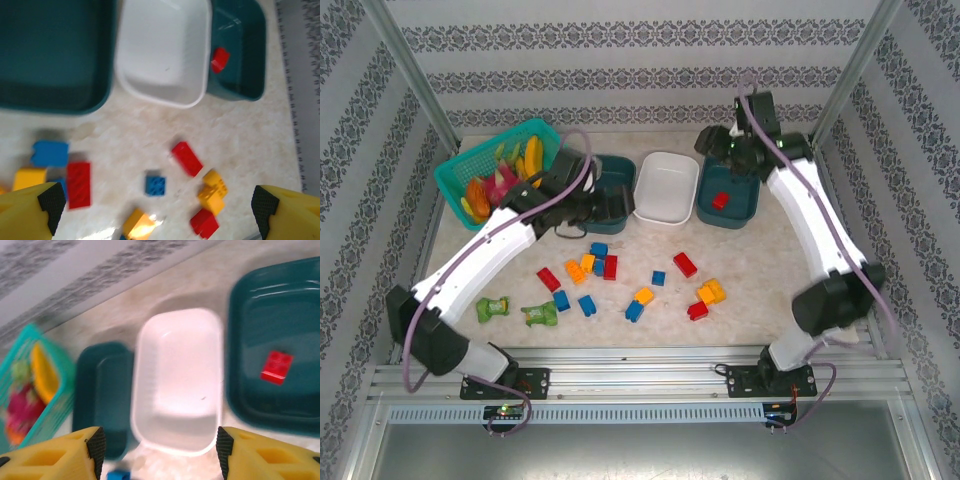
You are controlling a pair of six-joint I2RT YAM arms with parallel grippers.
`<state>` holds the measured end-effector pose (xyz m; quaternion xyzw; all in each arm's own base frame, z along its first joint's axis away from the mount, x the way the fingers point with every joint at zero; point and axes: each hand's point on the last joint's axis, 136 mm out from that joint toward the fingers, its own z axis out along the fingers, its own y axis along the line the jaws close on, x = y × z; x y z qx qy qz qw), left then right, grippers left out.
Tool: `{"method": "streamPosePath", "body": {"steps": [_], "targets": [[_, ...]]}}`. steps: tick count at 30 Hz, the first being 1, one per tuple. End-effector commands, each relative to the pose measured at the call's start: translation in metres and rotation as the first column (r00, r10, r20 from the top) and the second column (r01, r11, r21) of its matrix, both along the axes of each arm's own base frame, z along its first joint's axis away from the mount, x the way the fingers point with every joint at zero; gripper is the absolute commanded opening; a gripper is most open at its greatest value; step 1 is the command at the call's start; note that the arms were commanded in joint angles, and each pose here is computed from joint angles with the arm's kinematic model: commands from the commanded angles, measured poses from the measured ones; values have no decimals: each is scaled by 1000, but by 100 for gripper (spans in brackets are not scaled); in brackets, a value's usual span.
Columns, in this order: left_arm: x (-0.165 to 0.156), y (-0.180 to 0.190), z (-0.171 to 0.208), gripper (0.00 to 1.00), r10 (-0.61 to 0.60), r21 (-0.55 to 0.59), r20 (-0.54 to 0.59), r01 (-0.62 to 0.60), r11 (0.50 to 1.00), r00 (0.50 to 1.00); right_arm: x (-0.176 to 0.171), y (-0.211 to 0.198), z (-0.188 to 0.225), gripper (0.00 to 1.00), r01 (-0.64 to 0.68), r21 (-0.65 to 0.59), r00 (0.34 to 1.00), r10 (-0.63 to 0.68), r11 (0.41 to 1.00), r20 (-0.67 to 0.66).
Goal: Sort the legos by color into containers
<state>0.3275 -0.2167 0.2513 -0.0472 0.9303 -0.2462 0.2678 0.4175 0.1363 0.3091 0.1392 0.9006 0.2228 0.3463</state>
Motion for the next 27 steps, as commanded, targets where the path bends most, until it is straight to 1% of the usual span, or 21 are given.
{"method": "streamPosePath", "body": {"steps": [1,4,6,9,12,16,20,22,27], "targets": [[-30,39,-31,98,117,75,-104,-109,991,988,-38,21,-28,64,-123,-18,992,123,992,7],[-56,59,-48,97,160,115,-152,-143,983,975,-90,50,-29,65,-273,-11,956,272,962,111],[-75,73,-62,95,198,147,-200,-170,974,960,-127,74,-34,67,-407,3,899,400,914,177],[-100,90,-84,92,269,191,-268,-223,956,925,-174,98,-59,68,-547,10,824,537,837,180],[-116,98,-100,91,307,202,-308,-253,946,901,-205,110,-81,68,-622,32,774,608,783,175],[-127,102,-116,90,334,210,-343,-275,938,878,-225,117,-96,68,-672,7,726,657,741,206],[-129,99,-132,83,342,201,-375,-285,937,862,-228,116,-109,68,-675,-5,725,664,738,183],[-126,97,-139,81,351,203,-387,-293,934,853,-229,118,-116,67,-683,1,721,674,730,162],[-109,86,-151,75,346,215,-398,-281,936,850,-226,125,-127,67,-690,3,717,683,724,140]]}}
